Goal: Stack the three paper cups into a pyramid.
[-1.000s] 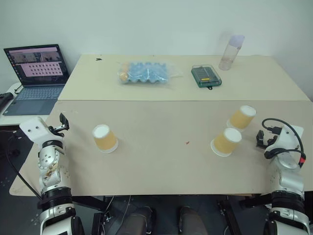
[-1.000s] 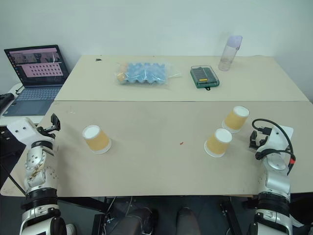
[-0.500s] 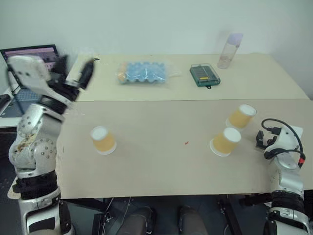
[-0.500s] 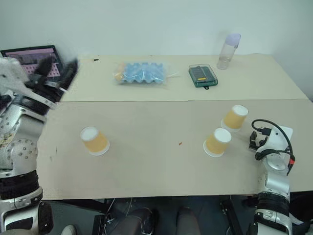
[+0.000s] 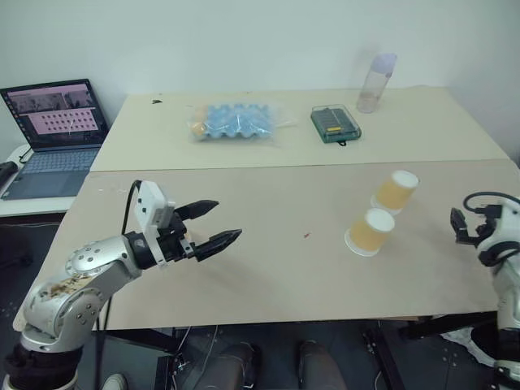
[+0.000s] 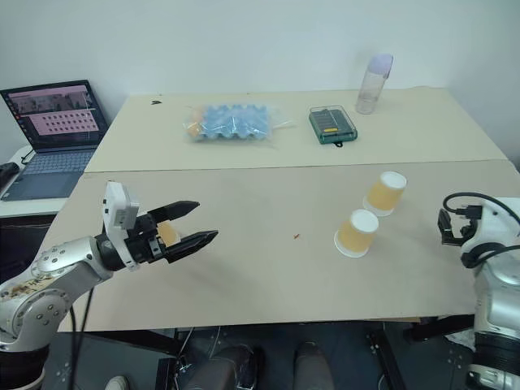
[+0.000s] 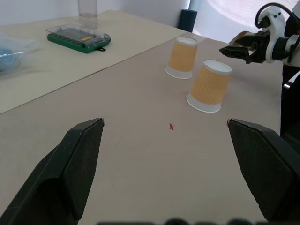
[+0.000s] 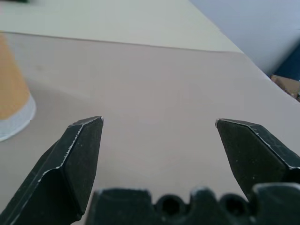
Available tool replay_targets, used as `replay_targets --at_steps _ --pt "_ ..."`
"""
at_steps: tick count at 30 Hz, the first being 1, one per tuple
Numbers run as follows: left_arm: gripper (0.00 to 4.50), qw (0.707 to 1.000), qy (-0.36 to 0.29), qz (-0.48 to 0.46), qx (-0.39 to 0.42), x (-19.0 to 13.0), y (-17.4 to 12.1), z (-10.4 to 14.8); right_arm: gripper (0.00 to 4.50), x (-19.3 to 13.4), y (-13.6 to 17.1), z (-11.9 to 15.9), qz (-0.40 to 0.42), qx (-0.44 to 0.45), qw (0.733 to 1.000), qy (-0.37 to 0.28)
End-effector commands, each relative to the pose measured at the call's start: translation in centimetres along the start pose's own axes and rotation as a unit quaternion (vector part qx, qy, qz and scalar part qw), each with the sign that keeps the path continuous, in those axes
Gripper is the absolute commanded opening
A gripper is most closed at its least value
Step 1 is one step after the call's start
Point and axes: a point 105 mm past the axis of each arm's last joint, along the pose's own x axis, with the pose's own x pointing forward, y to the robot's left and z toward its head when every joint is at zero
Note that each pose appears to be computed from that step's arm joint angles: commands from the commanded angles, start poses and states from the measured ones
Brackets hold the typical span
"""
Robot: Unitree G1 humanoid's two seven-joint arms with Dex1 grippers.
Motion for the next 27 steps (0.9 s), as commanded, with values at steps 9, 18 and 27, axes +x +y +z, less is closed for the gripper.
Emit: replay_targets --at_steps 9,18,27 --pt "4.50 0.998 0.028 -0.058 0.029 -0.8 -2.2 -0.8 4.49 -6.0 6.3 4.3 0.302 0.002 0.953 -0.002" --pt "4.50 0.998 0.025 -0.051 0.031 -0.7 -1.9 -0.7 4.49 -4.7 10.4 4.0 0.341 0.001 0.940 -0.012" --pt "4.50 0.998 0.025 -0.043 0.032 -0.9 -1.6 -0.5 4.49 -3.8 11.9 4.1 0.355 -0.004 0.935 -0.017"
